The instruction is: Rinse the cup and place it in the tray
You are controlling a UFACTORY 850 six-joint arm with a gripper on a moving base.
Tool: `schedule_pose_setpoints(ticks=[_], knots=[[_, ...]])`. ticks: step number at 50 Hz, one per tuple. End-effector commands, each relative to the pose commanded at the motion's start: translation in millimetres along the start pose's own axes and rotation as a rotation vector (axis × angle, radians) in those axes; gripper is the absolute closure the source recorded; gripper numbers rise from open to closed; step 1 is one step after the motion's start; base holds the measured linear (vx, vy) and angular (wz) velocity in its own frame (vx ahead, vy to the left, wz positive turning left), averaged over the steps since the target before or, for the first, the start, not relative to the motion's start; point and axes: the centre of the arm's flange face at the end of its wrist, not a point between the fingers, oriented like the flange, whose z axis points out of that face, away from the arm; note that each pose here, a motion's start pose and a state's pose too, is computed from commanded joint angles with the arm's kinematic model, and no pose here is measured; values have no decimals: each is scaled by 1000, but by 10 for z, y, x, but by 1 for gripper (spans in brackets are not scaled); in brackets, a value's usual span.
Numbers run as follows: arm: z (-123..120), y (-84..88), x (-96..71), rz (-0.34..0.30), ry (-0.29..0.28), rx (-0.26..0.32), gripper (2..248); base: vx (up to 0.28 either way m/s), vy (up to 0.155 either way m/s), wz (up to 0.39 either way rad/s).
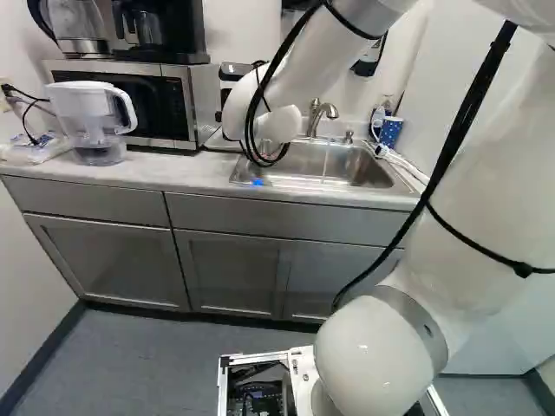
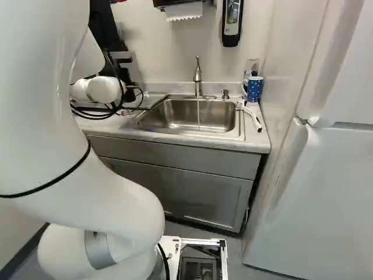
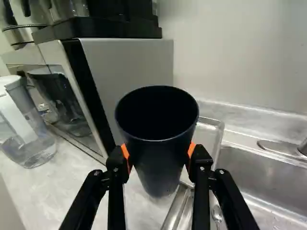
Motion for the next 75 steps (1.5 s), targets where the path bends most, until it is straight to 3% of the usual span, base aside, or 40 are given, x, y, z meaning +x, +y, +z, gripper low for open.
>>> schedule_pose_setpoints(ticks=[38, 75], knots=[[151, 611, 54, 23, 4, -122, 125, 0, 0, 0], [-37, 1128, 38, 43, 9, -230, 125, 0, 0, 0]])
